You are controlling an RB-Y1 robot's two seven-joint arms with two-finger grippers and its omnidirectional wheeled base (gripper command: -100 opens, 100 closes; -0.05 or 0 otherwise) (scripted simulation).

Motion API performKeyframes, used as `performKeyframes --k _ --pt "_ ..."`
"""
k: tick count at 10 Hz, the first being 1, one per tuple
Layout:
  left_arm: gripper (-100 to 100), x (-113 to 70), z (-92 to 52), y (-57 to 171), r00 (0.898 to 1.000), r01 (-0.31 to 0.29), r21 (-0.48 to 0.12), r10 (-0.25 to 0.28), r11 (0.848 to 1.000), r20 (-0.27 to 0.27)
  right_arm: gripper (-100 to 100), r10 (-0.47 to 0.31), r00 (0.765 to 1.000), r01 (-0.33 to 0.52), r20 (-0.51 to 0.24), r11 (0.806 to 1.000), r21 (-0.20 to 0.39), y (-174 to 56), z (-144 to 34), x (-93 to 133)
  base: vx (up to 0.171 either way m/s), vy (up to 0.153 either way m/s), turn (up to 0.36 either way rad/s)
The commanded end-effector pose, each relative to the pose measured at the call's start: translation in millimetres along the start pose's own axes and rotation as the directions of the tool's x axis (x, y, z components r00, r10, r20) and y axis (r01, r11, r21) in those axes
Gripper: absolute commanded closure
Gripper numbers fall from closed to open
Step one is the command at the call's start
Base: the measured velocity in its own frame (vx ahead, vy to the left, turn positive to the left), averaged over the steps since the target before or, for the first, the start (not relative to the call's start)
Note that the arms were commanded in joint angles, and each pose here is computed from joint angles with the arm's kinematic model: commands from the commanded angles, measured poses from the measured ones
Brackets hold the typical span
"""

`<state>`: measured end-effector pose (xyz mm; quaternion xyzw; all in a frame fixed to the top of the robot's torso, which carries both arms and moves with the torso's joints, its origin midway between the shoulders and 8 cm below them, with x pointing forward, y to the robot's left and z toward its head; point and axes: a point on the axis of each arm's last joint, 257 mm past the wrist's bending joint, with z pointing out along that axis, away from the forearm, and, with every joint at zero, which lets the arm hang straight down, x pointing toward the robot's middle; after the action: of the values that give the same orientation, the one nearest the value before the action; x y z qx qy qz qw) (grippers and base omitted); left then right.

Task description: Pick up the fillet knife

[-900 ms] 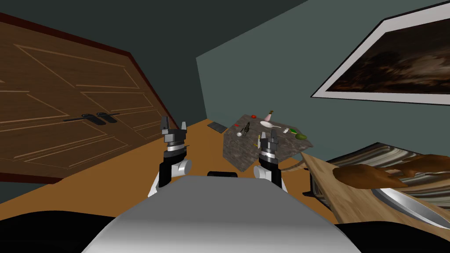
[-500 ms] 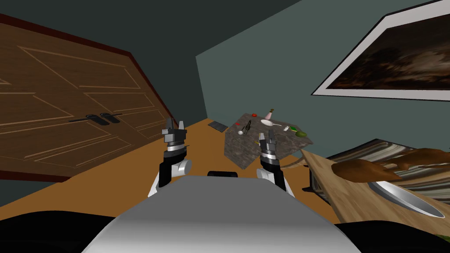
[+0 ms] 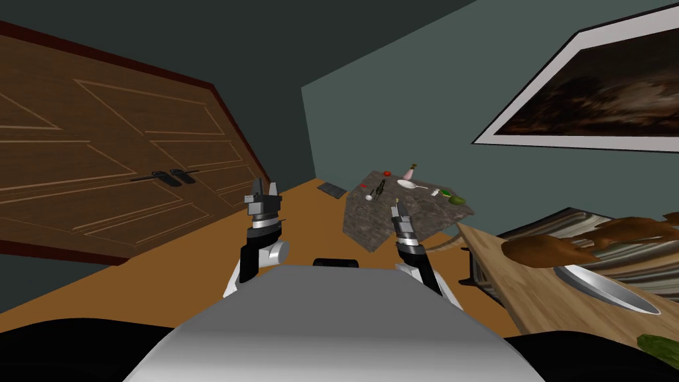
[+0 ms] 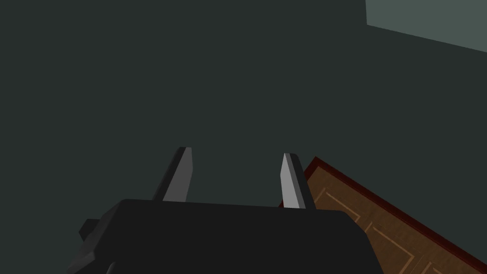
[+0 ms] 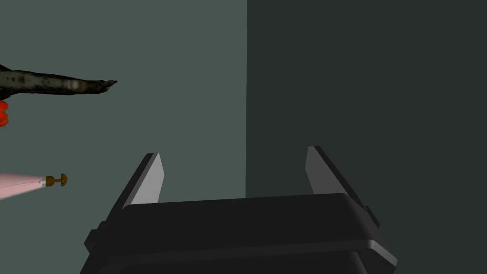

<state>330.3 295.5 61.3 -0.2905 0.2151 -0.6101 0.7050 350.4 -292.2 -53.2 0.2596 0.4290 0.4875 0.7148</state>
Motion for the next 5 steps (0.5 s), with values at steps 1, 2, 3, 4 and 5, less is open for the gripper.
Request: performKeyframes --k 1,2,3,4,5 --pt "0 0.0 0.0 0 1.000 0.000 0.000 0.000 1.000 0.000 -100 -0.073 0.995 0.076 -0.065 0.996 0.044 -19 -13.8 7 -0.035 0.127 0.063" --pt "0 0.0 0.0 0 1.000 0.000 0.000 0.000 1.000 0.000 -100 -0.118 0.987 0.126 -0.106 0.989 0.075 -33 -24.0 8 -0.024 0.133 0.099" --pt "0 0.0 0.0 0 1.000 0.000 0.000 0.000 1.000 0.000 -100 -0.160 0.976 0.177 -0.146 0.978 0.109 -49 -36.1 8 -0.030 0.140 0.117" --pt "0 0.0 0.0 0 1.000 0.000 0.000 0.000 1.000 0.000 -100 -0.164 0.974 0.181 -0.155 0.978 0.106 -49 -36.1 9 -0.021 0.108 0.018" --pt "0 -0.1 0.0 0 1.000 0.000 0.000 0.000 1.000 0.000 -100 -0.208 0.956 0.239 -0.206 0.961 0.138 -66 -50.1 8 0.000 0.094 0.059"
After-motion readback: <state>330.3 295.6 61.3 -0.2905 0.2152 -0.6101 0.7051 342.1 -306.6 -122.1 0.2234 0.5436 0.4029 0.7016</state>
